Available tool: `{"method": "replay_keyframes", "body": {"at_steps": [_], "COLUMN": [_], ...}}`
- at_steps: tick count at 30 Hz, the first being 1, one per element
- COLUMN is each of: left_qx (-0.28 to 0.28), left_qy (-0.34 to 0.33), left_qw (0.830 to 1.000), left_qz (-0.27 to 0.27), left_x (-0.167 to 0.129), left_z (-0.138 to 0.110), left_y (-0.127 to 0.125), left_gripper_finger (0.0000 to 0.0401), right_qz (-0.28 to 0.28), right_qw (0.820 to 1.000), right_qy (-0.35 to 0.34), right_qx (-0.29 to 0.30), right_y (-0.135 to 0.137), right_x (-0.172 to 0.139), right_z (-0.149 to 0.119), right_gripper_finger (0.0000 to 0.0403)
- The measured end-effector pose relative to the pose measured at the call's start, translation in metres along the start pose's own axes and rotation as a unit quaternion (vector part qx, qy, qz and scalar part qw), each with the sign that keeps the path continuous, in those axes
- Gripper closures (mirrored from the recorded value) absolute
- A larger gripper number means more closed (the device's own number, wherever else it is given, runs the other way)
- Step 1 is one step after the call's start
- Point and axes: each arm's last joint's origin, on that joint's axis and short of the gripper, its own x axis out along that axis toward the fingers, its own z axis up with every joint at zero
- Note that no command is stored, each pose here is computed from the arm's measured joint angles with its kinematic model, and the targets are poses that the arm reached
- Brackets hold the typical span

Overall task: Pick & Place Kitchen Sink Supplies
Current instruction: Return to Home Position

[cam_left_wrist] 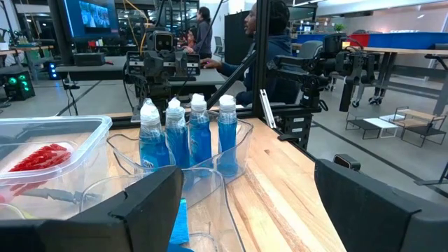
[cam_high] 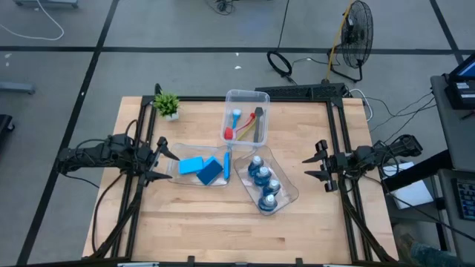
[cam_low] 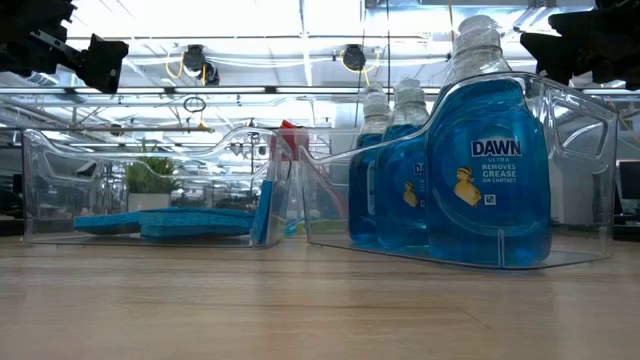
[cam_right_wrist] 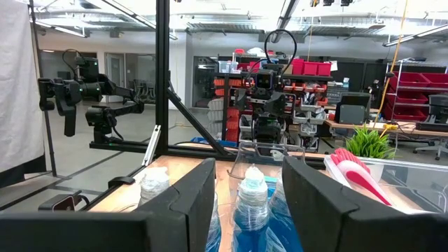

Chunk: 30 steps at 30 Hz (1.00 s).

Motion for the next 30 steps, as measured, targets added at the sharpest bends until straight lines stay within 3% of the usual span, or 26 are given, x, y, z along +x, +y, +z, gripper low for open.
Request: {"method": "replay_keyframes", "body": {"at_steps": [16, 30], "left_qx": [0.000, 0.000], "left_qy": [0.000, 0.000], "left_qw": [1.000, 1.000], "left_qz": [0.000, 0.000], "left_x": [0.0000, 0.0000], "left_z": [0.0000, 0.0000], "left_y": [0.0000, 0.0000], "left_gripper_finger": [0.0095, 0.0073], "right_qz": [0.000, 0.000], "right_qw": [1.000, 1.000], "right_qy": [0.000, 0.000], "right_qx": [0.000, 0.000], "right_y": [0.0000, 0.0000], "right_x": [0.0000, 0.0000], "right_z": [-0.0001, 0.0000], "right_gripper_finger": [0.0248, 0.0248]}}
